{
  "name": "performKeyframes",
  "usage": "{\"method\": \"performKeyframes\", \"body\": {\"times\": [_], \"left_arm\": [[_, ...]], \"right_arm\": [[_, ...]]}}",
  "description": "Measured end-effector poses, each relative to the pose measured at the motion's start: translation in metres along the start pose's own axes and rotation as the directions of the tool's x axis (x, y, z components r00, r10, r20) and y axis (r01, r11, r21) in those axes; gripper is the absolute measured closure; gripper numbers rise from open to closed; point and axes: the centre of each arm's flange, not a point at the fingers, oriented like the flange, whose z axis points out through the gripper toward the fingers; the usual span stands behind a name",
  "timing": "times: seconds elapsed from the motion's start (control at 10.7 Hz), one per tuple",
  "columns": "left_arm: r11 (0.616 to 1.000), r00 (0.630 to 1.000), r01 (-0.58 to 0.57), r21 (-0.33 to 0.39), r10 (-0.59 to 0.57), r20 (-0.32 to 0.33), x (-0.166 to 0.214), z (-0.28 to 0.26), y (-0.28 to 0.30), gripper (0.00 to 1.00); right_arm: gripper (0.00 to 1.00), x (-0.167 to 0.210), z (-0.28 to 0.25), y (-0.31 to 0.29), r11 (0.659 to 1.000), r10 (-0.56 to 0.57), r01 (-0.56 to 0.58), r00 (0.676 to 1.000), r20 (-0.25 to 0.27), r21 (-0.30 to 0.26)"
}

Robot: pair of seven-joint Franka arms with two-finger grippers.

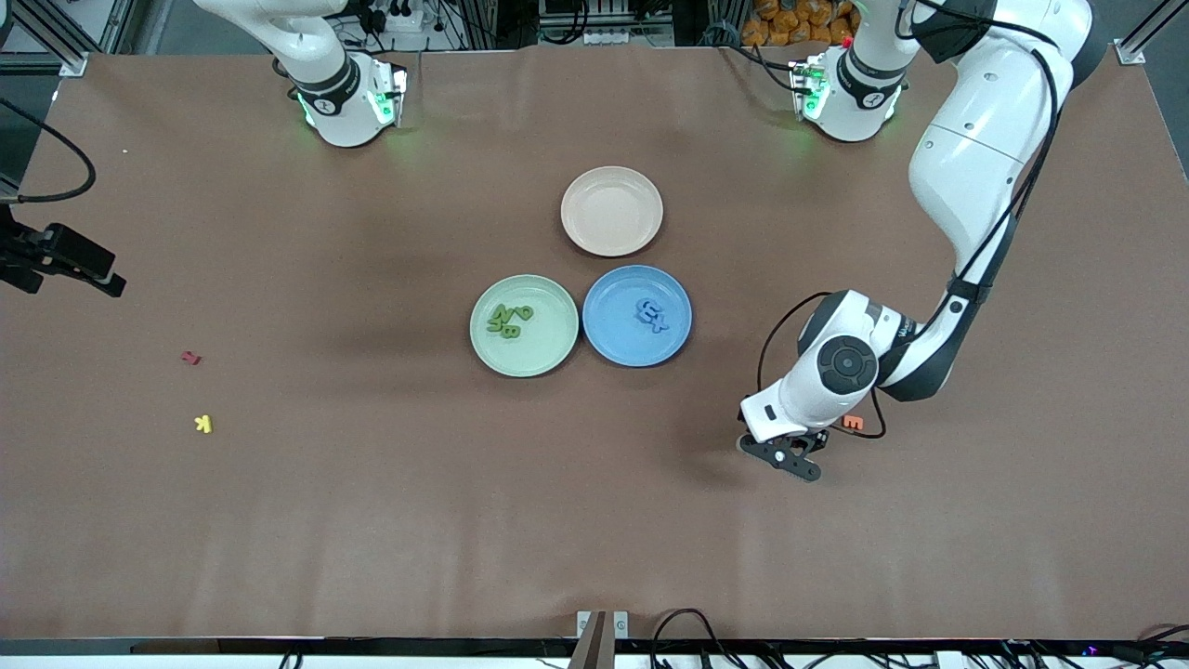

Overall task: Sort letters by color into matching plates
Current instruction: 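Lower the left gripper and grasp the blue g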

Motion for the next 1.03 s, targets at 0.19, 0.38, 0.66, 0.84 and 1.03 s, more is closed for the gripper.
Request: {"method": "performKeyframes", "body": {"times": [0.19,0.38,0.66,0.84,1.03], "left_arm": [[1.000,1.000,0.000,-0.001,0.000,-0.001,0.0009,0.0013,0.0002,0.32],[1.000,1.000,-0.002,-0.003,0.002,-0.005,0.0029,0.0027,0.0024,0.36],[1.000,1.000,-0.006,0.001,0.006,-0.006,0.0058,0.0064,0.0049,0.44],[1.000,1.000,-0.007,0.003,0.007,-0.004,0.0056,0.0085,0.0046,0.48],[1.000,1.000,-0.008,0.006,0.008,-0.004,0.0062,0.0091,0.0053,0.51]], "right_arm": [[0.00,0.0000,0.0000,0.0000,1.000,0.000,0.000,1.000,0.000,0.000],[0.00,0.0001,0.0006,0.0000,1.000,0.000,0.000,1.000,0.001,0.000],[0.00,0.0004,0.0019,0.0000,1.000,0.000,0.000,1.000,0.004,0.000],[0.00,0.0005,0.0023,0.0000,1.000,0.000,0.000,1.000,0.004,0.000],[0.00,0.0006,0.0027,0.0000,1.000,0.000,0.000,1.000,0.005,0.000]]}}
